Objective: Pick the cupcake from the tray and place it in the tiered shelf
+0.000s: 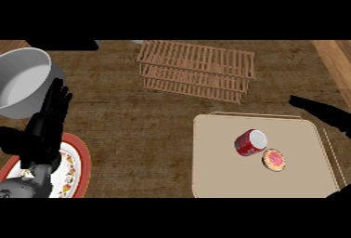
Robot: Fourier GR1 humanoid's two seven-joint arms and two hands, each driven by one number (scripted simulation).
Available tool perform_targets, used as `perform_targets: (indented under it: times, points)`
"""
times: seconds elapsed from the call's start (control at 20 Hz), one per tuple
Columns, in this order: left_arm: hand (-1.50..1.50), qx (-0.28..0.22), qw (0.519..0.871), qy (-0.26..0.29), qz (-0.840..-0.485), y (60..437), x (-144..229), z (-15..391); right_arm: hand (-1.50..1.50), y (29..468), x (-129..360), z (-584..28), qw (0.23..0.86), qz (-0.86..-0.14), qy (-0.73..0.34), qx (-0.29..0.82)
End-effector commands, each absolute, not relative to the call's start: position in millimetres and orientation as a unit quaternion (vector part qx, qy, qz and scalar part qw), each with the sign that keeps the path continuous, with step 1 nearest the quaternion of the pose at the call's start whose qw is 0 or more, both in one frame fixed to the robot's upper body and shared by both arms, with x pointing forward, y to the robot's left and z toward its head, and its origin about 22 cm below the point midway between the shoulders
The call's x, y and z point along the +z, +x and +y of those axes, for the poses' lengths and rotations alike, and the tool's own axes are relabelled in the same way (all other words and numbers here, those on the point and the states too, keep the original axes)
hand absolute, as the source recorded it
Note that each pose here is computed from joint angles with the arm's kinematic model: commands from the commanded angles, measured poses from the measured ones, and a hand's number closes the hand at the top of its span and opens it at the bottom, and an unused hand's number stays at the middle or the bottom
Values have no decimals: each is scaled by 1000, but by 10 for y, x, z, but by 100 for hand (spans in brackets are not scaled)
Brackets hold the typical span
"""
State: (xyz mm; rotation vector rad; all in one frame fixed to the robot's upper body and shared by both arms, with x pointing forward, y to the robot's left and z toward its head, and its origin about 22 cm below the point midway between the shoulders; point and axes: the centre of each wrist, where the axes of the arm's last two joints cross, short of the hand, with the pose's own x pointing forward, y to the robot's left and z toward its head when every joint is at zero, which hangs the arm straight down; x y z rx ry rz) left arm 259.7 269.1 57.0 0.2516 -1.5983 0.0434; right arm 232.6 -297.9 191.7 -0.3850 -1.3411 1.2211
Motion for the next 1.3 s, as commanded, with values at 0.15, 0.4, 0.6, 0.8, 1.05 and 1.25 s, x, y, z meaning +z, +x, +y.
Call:
perform_targets:
  times: [0.15,0.4,0.6,0.8,1.05,1.25]
  points:
    - [0,13,688,105,-718,2605,602,2587,-150,2148,1762,-2330,602,-495,-256,572]
    - [0,23,683,111,-722,2545,535,2729,-150,2190,1522,-2240,586,-453,-312,596]
    - [0,8,686,103,-720,2557,643,2643,-150,2309,1482,-2175,579,-395,-361,616]
    - [0,15,687,109,-718,2455,475,2696,-150,2276,1239,-2167,584,-367,-384,614]
    - [0,15,688,110,-717,2515,459,2639,-150,2242,995,-2319,592,-391,-369,600]
    - [0,19,690,101,-717,2565,621,2689,-150,2369,783,-2313,592,-391,-363,604]
